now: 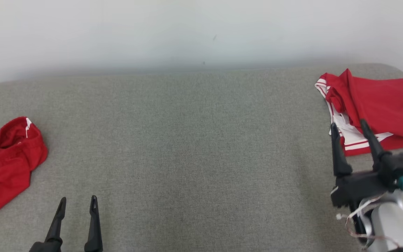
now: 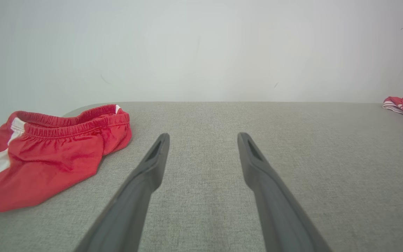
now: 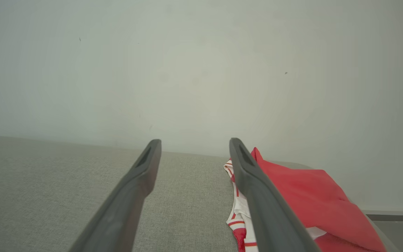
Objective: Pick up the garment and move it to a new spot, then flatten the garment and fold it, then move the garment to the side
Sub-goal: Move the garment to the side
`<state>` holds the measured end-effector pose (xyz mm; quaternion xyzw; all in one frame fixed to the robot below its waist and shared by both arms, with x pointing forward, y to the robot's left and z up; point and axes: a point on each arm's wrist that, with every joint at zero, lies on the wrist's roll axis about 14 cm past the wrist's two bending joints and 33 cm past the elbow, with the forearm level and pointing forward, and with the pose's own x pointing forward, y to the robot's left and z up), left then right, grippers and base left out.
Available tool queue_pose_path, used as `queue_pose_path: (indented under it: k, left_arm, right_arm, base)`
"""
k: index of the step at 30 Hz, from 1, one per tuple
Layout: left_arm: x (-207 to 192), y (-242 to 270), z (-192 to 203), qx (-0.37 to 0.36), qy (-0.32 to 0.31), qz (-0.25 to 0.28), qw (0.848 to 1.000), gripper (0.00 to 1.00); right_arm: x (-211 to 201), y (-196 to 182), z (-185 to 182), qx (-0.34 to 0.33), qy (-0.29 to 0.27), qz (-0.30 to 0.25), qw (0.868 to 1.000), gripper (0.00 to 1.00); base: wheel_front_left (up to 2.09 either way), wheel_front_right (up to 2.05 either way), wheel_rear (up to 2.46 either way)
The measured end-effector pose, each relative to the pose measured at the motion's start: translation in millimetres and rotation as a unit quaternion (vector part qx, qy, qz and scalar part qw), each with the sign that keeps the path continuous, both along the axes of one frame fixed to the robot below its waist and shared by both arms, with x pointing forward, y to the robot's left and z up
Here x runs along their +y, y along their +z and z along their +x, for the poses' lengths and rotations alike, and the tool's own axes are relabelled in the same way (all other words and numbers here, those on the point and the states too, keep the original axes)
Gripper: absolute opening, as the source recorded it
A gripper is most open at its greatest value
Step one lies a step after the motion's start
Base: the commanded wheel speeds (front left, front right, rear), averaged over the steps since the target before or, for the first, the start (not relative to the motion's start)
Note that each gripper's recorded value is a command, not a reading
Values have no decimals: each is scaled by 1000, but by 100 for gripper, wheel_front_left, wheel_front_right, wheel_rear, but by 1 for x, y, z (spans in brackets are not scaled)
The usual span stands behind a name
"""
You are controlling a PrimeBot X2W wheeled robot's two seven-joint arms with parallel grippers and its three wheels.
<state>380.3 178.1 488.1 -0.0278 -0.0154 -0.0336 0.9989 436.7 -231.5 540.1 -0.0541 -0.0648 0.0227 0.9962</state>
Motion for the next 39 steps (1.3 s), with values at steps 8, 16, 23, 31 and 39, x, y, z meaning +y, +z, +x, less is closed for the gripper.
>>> queue_pose_path:
  k: [8,16,23,31,39]
  left_arm:
    - [-5,5,-11,-6,-4,-6,1000,100]
    - [-8,5,-17,-6,-6,-11,1000,100]
    - [-5,3,-22,-3,2,-14,1000,100]
    - [-2,-2,-26,6,7,-16,1000,100]
    - [3,-5,-28,10,16,-15,1000,100]
  right_arm:
    - [28,-19,-41,13,16,19,1000,100]
    - [45,-31,-73,25,18,42,999,100]
    - [45,-41,-88,36,7,58,998,100]
    - [54,-50,-94,51,16,62,997,100]
    - [55,-53,-94,56,17,64,996,100]
  base:
    - [0,0,0]
    - [0,0,0]
    - [0,0,0]
    - [0,0,0]
    - [0,0,0]
